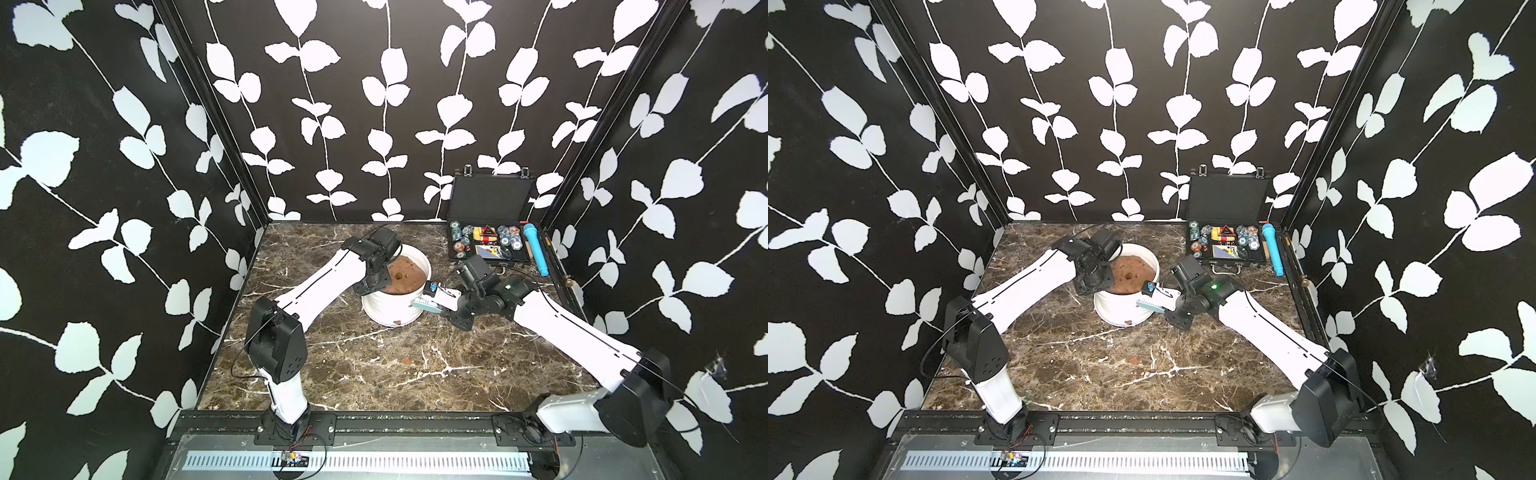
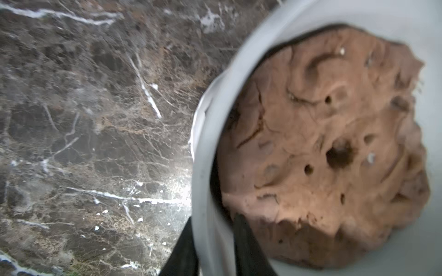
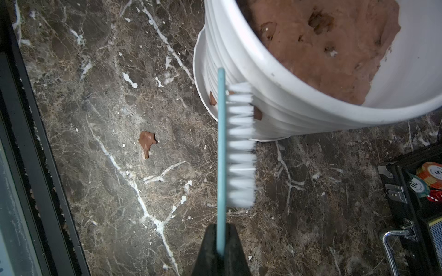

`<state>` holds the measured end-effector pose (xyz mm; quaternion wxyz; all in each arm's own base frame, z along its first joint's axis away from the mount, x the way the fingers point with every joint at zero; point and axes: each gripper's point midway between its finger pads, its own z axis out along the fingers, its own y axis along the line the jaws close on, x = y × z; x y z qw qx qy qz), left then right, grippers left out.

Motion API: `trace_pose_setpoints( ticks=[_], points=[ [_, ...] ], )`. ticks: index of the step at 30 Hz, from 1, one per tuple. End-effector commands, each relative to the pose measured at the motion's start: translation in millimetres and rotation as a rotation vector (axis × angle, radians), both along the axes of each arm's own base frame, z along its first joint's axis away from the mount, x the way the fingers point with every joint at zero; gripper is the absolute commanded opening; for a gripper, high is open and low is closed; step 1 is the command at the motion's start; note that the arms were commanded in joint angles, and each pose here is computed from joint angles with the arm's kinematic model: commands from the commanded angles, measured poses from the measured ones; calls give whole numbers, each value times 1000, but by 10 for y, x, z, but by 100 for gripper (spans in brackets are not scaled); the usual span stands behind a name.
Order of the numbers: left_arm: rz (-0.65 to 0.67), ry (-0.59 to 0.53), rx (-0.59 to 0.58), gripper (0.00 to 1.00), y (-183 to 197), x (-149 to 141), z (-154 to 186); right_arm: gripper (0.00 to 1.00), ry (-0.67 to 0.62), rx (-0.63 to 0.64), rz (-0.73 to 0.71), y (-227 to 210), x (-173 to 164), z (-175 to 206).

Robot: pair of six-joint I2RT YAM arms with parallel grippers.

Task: Scrub the dried mud off the ceramic pot
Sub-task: Brush off the soil from the pot.

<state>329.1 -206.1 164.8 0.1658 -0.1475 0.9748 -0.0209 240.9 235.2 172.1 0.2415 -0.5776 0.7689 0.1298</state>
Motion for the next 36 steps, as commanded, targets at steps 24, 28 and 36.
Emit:
trace_pose_setpoints(
  ticks=[24, 28, 36],
  points=[
    [-272, -15, 165, 0, -22, 370, -28, 0, 1, -4, 119, 499, 106, -205],
    [-290, -8, 174, 0, -12, 359, -57, 0, 51, -49, 87, 468, 226, -398],
    [-327, -24, 160, 0, 8, 456, -58, 0, 155, -125, 84, 334, 36, -778]
  ],
)
